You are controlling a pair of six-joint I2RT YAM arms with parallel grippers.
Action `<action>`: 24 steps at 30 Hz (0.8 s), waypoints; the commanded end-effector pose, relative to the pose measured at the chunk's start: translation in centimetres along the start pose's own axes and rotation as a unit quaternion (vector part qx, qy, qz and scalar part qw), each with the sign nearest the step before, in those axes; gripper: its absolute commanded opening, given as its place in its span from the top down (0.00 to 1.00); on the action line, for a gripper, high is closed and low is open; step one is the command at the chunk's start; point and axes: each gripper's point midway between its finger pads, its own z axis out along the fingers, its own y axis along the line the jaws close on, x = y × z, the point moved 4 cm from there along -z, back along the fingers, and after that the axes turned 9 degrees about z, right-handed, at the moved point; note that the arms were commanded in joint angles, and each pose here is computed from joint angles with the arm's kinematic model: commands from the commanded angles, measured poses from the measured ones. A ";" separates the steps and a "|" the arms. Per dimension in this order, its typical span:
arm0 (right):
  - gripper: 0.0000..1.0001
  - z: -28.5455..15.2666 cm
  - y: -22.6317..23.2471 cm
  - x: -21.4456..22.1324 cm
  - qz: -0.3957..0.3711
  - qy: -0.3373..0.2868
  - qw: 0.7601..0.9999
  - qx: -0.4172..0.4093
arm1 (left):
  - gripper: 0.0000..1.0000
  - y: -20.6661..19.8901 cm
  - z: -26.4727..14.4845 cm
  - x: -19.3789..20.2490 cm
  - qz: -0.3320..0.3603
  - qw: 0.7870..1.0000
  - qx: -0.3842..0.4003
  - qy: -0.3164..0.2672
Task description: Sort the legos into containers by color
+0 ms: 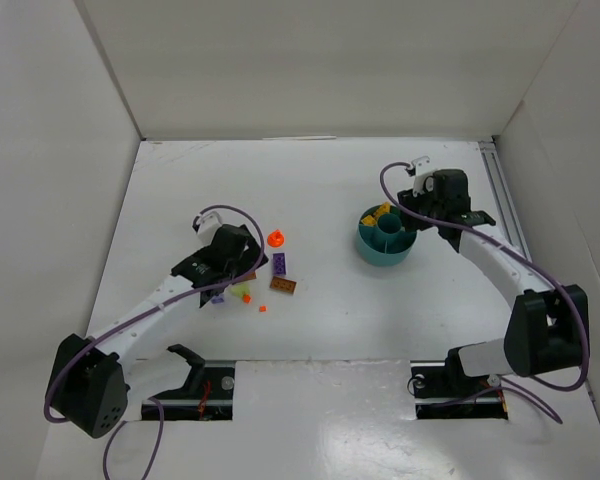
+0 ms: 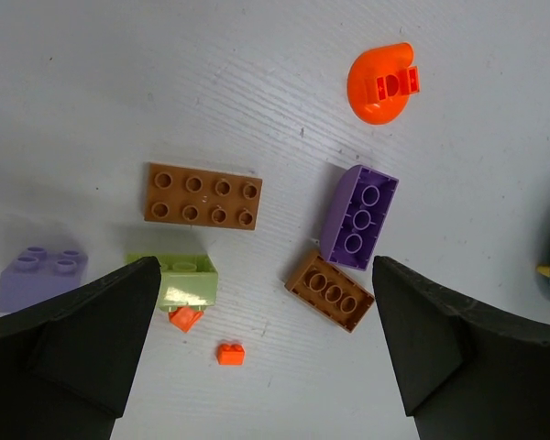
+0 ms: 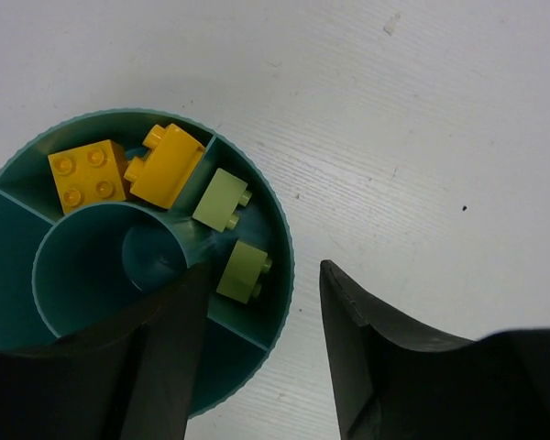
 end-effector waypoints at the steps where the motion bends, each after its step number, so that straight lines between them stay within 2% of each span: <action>1: 0.42 -2.0 -0.1 -2.7 0.001 -0.058 0.998 0.007 | 0.00 0.3 -1.0 -0.8 -0.004 1.000 -0.002 -0.013; 7: 0.24 -5.7 -0.5 -4.1 -0.001 -0.097 0.995 0.035 | 0.00 1.7 -0.4 0.7 -0.007 0.999 -0.034 0.007; 15: 0.22 -6.1 -0.8 -2.2 -0.001 -0.085 0.995 0.043 | 0.02 2.6 0.2 3.4 -0.012 0.997 -0.045 0.064; 24: 0.22 -5.8 -1.1 -1.2 0.002 -0.071 0.996 0.047 | 0.05 3.2 1.0 5.2 -0.044 0.994 -0.056 0.086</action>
